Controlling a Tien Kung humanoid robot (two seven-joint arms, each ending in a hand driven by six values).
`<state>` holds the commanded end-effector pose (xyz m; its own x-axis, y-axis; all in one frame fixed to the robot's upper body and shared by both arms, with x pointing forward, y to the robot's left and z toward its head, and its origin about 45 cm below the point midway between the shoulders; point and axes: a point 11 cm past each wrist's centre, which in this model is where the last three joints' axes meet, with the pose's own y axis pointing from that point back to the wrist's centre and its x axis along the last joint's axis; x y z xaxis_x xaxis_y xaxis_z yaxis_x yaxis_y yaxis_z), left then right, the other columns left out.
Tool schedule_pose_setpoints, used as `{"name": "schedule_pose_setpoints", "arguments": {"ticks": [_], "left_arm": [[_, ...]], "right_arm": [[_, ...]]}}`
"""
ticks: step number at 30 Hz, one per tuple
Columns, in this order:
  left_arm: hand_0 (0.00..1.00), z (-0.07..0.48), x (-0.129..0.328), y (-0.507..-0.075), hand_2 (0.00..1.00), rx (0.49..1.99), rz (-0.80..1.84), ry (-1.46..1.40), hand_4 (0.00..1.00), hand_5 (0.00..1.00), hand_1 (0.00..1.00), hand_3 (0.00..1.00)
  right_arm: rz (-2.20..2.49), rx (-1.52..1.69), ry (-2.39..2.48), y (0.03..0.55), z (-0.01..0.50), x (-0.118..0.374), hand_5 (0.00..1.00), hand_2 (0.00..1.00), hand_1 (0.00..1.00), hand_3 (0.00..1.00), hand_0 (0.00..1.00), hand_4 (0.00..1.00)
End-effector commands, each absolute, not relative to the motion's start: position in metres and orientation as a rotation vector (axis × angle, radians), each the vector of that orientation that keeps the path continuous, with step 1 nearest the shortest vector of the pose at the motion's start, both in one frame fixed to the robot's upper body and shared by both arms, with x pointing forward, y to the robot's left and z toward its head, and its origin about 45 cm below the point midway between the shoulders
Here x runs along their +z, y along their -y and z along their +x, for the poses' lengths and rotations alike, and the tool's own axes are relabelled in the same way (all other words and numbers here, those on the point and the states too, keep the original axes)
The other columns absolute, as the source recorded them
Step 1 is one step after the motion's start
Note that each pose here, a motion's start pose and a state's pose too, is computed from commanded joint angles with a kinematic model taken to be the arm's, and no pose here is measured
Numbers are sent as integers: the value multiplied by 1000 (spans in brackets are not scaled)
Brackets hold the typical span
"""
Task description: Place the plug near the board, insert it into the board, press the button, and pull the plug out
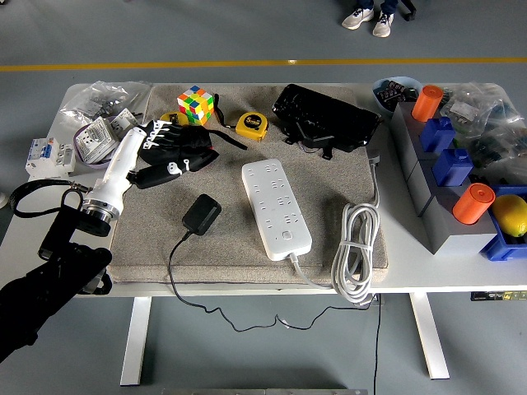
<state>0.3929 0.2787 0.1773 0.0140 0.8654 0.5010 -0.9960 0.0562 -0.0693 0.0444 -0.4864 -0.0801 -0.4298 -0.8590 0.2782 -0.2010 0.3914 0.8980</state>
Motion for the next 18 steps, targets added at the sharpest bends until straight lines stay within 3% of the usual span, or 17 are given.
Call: {"name": "schedule_pose_setpoints", "arguments": {"ticks": [5, 6, 8, 18], "left_arm": [[494, 392, 175, -300, 643, 1599, 278, 359, 997, 472, 641, 684], [471, 392, 174, -303, 609, 1612, 271, 348, 951, 431, 613, 635], [471, 391, 175, -312, 609, 1651, 245, 314, 951, 431, 613, 635], [442, 388, 169, -334, 572, 1743, 161, 171, 900, 381, 579, 595]], "right_arm": [[908, -1059, 1858, 487, 44, -80, 560, 680, 685, 581, 672, 998], [907, -1059, 1857, 487, 43, -80, 562, 680, 685, 580, 670, 998], [907, -1058, 1857, 487, 45, -80, 562, 680, 685, 580, 670, 998], [911, -1056, 1852, 485, 48, -81, 563, 680, 684, 580, 666, 998]]}}
